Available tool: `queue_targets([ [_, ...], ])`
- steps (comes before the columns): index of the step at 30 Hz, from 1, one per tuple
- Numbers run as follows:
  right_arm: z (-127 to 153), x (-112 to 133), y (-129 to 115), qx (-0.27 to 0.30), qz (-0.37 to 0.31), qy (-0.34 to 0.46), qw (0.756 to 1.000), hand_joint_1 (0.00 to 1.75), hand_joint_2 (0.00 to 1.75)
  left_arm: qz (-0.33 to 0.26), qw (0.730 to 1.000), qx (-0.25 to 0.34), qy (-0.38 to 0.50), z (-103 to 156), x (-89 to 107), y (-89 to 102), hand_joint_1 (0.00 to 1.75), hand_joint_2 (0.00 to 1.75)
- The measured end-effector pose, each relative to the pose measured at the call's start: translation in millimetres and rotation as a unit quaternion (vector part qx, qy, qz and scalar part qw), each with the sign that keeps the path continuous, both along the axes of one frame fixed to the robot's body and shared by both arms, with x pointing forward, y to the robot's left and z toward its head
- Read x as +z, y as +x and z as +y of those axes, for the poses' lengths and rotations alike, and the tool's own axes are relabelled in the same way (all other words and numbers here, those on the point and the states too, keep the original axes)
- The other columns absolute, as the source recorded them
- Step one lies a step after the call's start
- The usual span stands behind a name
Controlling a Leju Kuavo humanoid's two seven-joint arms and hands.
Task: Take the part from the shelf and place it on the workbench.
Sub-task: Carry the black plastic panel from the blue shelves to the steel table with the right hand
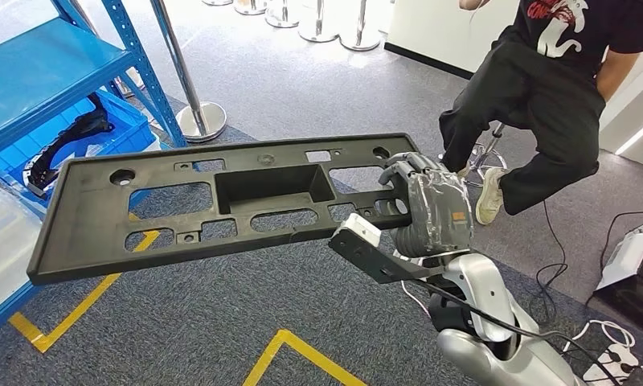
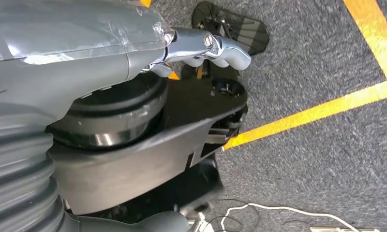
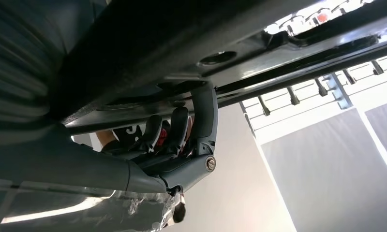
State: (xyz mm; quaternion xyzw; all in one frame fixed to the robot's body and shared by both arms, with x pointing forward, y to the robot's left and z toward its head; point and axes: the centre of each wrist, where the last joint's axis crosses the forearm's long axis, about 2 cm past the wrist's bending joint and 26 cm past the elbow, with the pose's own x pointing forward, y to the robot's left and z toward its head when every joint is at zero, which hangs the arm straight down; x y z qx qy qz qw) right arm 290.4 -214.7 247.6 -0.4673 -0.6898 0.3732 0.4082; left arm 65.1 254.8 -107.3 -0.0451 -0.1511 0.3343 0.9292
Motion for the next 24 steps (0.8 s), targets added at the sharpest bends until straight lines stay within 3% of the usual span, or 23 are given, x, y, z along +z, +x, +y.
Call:
queue_targets([
  [24, 4.0, 2.8, 1.8, 0.006, -0.006, -0.003, 1.000, 1.75, 1.75, -0.004, 1.000, -0.001, -0.007, 2.0, 0.9, 6.2, 0.00, 1.75],
])
